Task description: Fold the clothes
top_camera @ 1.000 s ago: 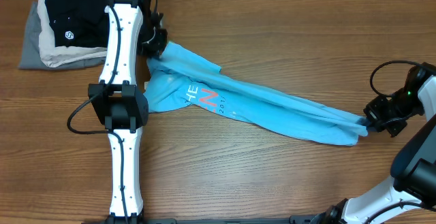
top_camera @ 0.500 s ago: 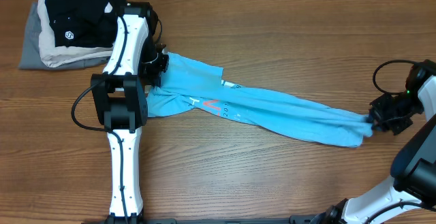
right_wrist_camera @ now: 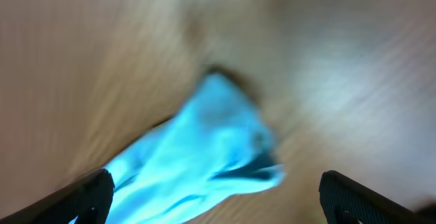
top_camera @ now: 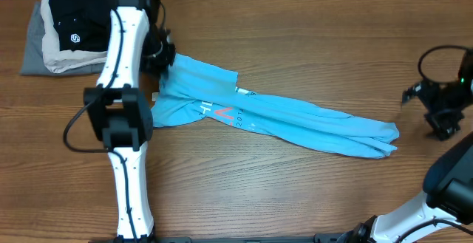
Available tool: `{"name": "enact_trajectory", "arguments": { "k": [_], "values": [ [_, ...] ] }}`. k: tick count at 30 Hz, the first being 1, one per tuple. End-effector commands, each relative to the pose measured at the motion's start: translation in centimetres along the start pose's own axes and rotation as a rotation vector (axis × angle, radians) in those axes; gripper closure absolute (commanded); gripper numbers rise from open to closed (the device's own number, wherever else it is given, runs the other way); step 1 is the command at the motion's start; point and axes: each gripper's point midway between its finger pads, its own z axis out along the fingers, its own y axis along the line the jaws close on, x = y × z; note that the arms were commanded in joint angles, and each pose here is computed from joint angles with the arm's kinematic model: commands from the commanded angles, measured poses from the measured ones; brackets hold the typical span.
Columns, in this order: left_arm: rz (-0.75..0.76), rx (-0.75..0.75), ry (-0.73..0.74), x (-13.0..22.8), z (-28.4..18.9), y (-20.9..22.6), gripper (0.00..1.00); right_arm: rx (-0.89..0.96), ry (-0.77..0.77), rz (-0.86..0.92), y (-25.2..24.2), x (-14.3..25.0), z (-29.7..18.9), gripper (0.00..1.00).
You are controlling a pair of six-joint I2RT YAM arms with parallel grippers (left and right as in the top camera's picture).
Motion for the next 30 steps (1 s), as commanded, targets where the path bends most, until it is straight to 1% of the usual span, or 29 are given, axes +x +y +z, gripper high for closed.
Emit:
{"name": "enact_trajectory", "arguments": {
  "k": [1,4,5,6,8,10,11,12,13,18,22,24,27,28,30],
  "values": [
    [0.102,0.138,-0.085,0.1,-3.4,-4.6,0.71,-0.121,0.043,-0.17,5.4,3.3,-0.5,0.0],
    [0.135,0.127,-0.036,0.6,-1.9,-6.1,0.71,-0.103,0.062,-0.287,8.1,6.1,1.0,0.02],
    [0.148,0.116,-0.021,0.8,-1.3,-6.5,0.71,-0.091,0.06,-0.331,9.0,7.0,1.6,0.09],
    [0.165,0.109,0.0,0.9,-0.4,-7.3,0.72,-0.084,0.064,-0.387,10.3,8.4,2.5,0.22],
    [0.185,0.118,0.035,1.2,0.8,-8.5,0.73,-0.078,0.073,-0.427,11.6,10.3,3.9,0.38],
    [0.207,0.136,0.07,1.5,2.2,-9.9,0.77,-0.066,0.087,-0.46,12.1,11.9,5.4,0.52],
    [0.215,0.141,0.083,1.6,2.8,-10.5,0.8,-0.062,0.092,-0.457,12.4,12.7,6.3,0.64],
    [0.224,0.144,0.101,1.8,3.5,-11.0,0.82,-0.056,0.098,-0.455,12.6,13.4,7.1,0.71],
    [0.232,0.147,0.124,2.0,4.3,-11.5,0.85,-0.052,0.101,-0.461,12.6,14.0,7.8,0.76],
    [0.245,0.136,0.212,2.8,7.7,-12.2,0.94,-0.023,0.129,-0.486,12.0,16.4,10.6,0.77],
    [0.227,0.132,0.239,2.8,8.8,-11.5,0.96,0.02,0.166,-0.473,10.0,17.2,12.1,0.78],
    [0.207,0.081,0.241,2.6,9.1,-9.9,0.93,0.046,0.168,-0.462,8.9,17.1,12.8,0.78],
    [0.119,-0.085,0.259,2.5,9.3,-5.7,0.92,0.073,0.177,-0.435,7.2,17.0,13.8,0.79],
    [0.1,-0.111,0.268,2.6,9.4,-4.7,0.92,0.081,0.18,-0.423,6.7,16.8,14.1,0.79],
    [0.069,-0.111,0.293,3.0,9.7,-3.2,0.91,0.095,0.179,-0.4,5.8,16.4,14.3,0.81]
  ]
}}
